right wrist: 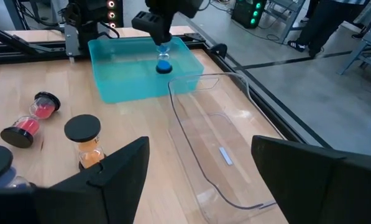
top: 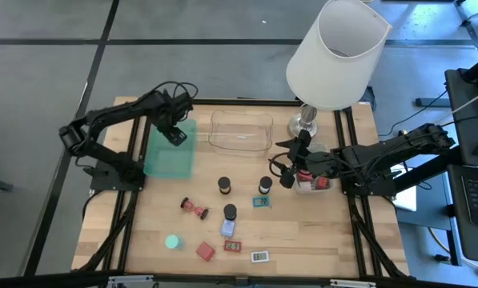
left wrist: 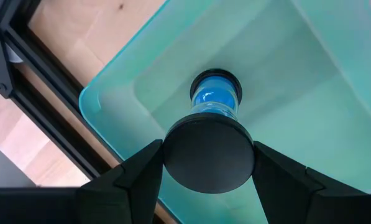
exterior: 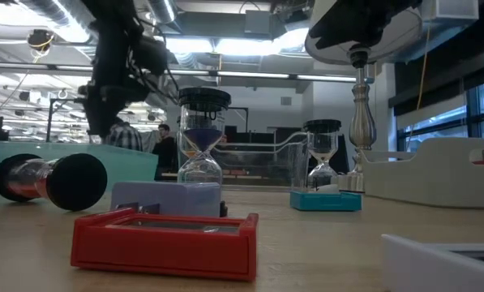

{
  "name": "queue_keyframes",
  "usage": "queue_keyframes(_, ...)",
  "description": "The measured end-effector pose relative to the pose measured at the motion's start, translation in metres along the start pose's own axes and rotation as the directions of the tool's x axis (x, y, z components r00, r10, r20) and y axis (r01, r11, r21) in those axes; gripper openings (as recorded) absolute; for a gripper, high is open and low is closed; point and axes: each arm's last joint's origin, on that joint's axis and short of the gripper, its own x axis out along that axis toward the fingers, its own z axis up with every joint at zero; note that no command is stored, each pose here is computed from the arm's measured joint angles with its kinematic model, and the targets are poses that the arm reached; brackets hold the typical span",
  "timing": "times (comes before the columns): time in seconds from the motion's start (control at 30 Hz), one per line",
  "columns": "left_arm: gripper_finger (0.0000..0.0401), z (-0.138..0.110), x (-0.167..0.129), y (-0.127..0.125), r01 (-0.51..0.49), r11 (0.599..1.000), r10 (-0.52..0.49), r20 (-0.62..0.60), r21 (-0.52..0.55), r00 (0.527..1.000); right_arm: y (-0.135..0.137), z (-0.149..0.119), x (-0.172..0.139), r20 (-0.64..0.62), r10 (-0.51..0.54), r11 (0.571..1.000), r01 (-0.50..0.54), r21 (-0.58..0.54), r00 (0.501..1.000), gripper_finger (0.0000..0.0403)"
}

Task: Pick & Place Office items
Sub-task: Put the left black hourglass with the blue sand into the green bin, then put the light blue hourglass into the green bin

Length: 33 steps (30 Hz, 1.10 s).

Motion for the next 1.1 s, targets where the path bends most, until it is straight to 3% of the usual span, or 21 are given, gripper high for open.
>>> queue_keyframes(0.3, 0.0217, 0.006, 0.007, 0.008, -0.003, 1.0, 0.002, -0.02, -0.014, 1.0, 0.0, 0.0, 0.0, -0.001, 0.0, 1.0, 0.0, -0.023, 1.0, 0.0286)
queue_keyframes(0.8, 0.0254, 0.006, 0.007, 0.008, -0.014, 1.0, 0.014, -0.021, -0.014, 1.0, 0.0, 0.0, 0.0, -0.002, 0.001, 1.0, -0.001, -0.003, 1.0, 0.0286)
queue_keyframes(1.1, 0.0249, 0.012, -0.043, 0.017, -0.002, 0.999, 0.002, 0.006, -0.051, 1.0, 0.0, 0.0, 0.0, -0.002, 0.003, 1.0, -0.003, 0.008, 1.0, 0.0286)
